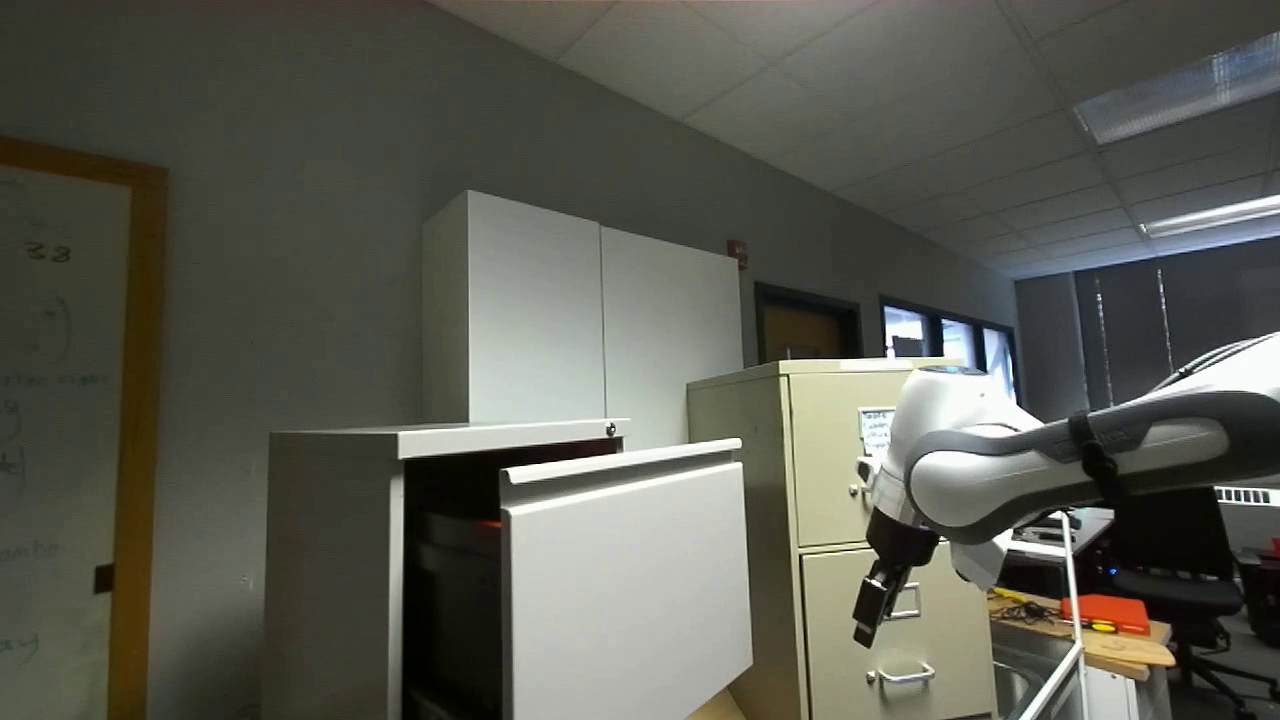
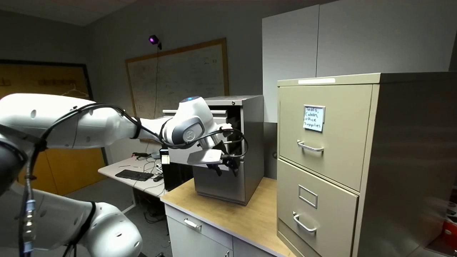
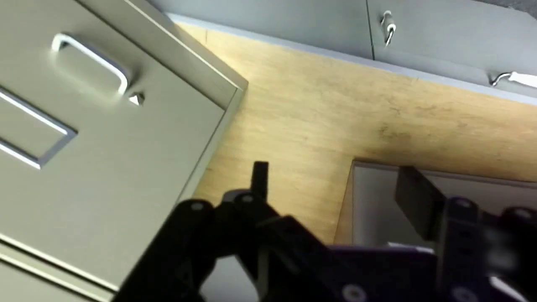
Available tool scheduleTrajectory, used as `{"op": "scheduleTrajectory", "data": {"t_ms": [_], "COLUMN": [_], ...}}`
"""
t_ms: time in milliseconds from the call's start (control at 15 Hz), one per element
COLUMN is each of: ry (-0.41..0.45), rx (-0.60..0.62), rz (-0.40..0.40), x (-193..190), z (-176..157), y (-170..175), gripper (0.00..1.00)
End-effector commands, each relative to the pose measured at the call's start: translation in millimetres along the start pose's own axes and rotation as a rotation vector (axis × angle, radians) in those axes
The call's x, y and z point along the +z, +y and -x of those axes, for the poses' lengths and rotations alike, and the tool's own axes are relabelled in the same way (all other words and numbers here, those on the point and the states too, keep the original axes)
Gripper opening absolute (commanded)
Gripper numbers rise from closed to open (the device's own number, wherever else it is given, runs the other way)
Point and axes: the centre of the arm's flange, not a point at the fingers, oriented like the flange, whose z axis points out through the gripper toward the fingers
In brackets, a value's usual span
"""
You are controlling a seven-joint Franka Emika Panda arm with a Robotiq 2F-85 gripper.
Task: Close the upper drawer
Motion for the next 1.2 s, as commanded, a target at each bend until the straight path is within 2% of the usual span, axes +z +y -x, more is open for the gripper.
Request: {"op": "scheduleTrajectory", "data": {"t_ms": [0,200,400,467,733,1133], "ry": [0.167,0.321,0.475,0.520,0.656,0.718], "rx": [-0.103,-0.190,-0.238,-0.245,-0.289,-0.365], "rz": [0.041,0.073,0.072,0.068,0.057,-0.073], "x": [-32.5,-56.8,-77.3,-84.4,-107.5,-117.0], "z": [-20.2,-37.0,-49.4,-52.6,-61.8,-86.3], "y": [-39.3,-63.4,-76.3,-79.7,-88.6,-92.4], "gripper": [0.49,0.26,0.05,0.00,0.00,0.00]}}
